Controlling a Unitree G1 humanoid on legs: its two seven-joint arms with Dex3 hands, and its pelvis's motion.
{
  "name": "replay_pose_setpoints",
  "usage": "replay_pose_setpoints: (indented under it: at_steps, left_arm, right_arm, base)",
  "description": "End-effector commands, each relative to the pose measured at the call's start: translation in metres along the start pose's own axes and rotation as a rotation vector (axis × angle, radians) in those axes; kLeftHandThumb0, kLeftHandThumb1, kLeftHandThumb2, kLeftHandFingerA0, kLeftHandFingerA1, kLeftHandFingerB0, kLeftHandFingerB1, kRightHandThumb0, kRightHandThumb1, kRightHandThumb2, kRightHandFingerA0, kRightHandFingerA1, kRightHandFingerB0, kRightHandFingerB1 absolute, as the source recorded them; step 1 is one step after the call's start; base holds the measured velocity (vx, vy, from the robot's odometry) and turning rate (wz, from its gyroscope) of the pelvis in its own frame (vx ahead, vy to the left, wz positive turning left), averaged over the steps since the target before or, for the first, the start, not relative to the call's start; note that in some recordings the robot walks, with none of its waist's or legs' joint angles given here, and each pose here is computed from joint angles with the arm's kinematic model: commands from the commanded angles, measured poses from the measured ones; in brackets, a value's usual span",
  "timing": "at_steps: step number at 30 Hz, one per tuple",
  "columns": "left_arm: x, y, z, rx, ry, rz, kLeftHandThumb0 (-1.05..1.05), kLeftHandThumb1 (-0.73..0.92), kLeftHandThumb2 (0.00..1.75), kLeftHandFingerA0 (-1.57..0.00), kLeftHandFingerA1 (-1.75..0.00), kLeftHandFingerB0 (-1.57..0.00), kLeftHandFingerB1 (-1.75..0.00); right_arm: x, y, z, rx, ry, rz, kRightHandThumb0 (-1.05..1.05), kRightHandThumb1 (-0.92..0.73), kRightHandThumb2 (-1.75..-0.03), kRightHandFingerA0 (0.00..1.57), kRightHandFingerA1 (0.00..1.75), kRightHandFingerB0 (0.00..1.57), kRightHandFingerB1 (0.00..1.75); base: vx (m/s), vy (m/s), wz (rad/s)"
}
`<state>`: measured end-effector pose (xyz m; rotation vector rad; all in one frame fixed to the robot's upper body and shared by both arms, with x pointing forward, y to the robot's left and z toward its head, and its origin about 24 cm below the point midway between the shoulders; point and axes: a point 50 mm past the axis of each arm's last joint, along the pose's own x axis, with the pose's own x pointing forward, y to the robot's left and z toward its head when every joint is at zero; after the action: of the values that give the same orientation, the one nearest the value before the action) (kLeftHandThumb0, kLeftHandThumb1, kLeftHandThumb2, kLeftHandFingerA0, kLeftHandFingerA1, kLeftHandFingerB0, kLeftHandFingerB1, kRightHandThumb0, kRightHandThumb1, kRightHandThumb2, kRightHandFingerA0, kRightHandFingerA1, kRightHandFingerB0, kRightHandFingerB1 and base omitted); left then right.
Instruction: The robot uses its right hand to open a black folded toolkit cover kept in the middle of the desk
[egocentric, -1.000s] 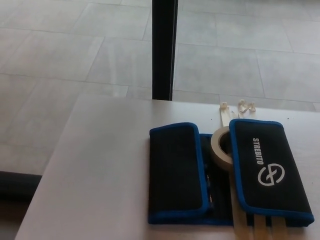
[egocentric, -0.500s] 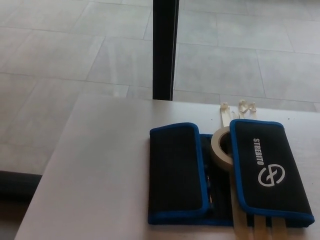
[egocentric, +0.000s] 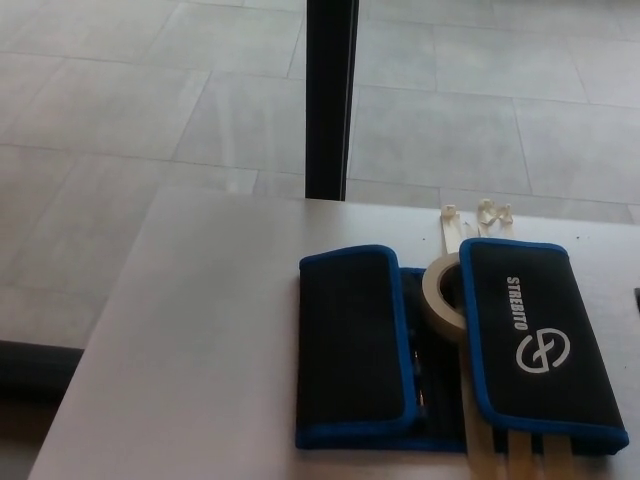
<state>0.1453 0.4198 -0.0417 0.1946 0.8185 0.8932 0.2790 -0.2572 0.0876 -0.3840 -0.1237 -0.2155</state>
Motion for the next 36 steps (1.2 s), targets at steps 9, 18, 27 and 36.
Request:
replay_pose_setpoints:
  at_steps: [9,18,27,36]
  left_arm:
    - [0.001,0.008,0.007,-0.022,-0.039,0.039,-0.48,0.55,0.57,-0.61,-0.72,-0.59,-0.54]
    - [0.001,0.008,0.009,-0.032,-0.032,0.036,-0.47,0.55,0.57,-0.58,-0.70,-0.59,-0.54]
    - [0.001,0.008,0.010,-0.044,-0.042,0.032,-0.46,0.54,0.56,-0.63,-0.74,-0.61,-0.55]
    - [0.002,0.007,0.013,-0.042,-0.047,0.024,-0.44,0.56,0.57,-0.57,-0.71,-0.59,-0.55]
  right_arm:
    - [-0.025,0.029,-0.004,-0.607,-0.345,0.532,-0.54,-0.58,-0.58,0.47,0.57,0.46,0.36]
    - [-0.020,0.019,-0.004,-0.836,-0.446,0.539,-0.64,-0.49,-0.87,0.49,0.66,0.41,0.51]
    - [-0.020,0.023,-0.002,-0.963,-0.544,0.586,-0.65,-0.52,-0.91,0.48,0.66,0.41,0.51]
    - [-0.023,0.042,0.004,-1.013,-0.624,0.601,-0.61,-0.52,-0.90,0.44,0.65,0.36,0.51]
  base:
    - [0.00,0.000,0.00]
    - [0.00,0.000,0.00]
    - [0.00,0.000,0.00]
    - [0.00,0.000,0.00]
